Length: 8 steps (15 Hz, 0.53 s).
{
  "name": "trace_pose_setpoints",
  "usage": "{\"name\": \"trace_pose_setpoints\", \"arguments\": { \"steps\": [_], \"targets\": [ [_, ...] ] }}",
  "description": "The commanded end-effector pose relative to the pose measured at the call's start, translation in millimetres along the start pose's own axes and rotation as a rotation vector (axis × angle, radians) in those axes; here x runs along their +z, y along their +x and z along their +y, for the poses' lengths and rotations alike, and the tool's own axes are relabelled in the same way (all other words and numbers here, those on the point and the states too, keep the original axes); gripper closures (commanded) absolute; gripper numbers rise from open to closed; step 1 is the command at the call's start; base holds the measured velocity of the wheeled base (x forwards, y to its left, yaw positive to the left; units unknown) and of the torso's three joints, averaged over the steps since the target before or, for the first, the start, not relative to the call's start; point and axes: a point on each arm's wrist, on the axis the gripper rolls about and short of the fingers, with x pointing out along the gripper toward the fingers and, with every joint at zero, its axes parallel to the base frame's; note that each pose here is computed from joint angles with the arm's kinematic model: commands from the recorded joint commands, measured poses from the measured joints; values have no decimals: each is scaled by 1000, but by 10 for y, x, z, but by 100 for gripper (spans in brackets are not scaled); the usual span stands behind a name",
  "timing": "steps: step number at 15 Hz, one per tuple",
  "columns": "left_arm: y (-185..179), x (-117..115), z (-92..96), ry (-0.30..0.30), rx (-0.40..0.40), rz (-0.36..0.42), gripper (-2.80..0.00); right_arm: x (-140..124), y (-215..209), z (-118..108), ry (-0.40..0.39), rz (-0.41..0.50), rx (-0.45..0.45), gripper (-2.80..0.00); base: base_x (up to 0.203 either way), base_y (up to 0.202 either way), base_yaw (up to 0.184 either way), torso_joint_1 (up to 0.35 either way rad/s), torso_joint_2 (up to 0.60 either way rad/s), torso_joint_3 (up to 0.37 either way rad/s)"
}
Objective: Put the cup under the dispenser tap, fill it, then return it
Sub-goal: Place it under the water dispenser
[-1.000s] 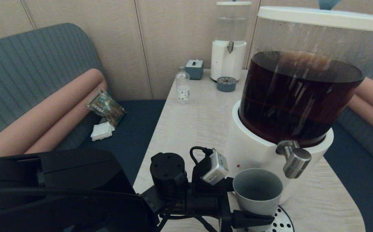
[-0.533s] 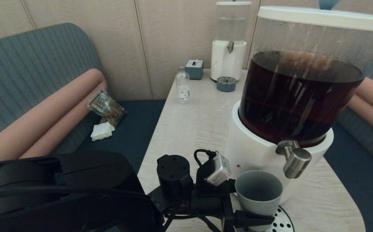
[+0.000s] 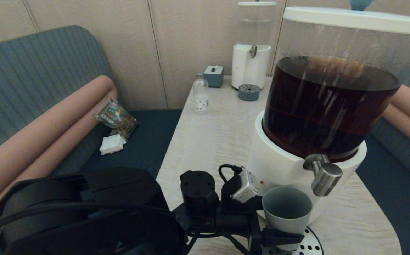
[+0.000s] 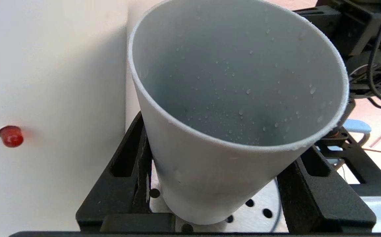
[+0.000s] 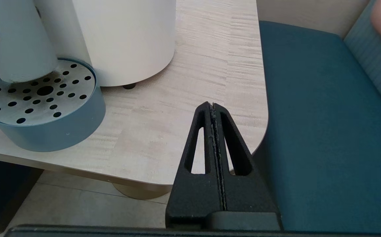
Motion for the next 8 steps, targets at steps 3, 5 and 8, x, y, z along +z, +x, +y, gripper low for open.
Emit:
{"name": "trace_pose_setpoints", "arguments": {
  "steps": [3,5,8],
  "targets": [
    [14,-34,16,2,-5,-1,0,-27,1,2,-1,1,1,0,0,0,0,0,0,0],
    [14,-34,16,2,-5,-1,0,-28,1,2,-1,2,1,0,0,0,0,0,0,0],
    [8,-40,20,1,-4,1,0,-29,1,2,-1,3,1,0,0,0,0,0,0,0]
  ]
}}
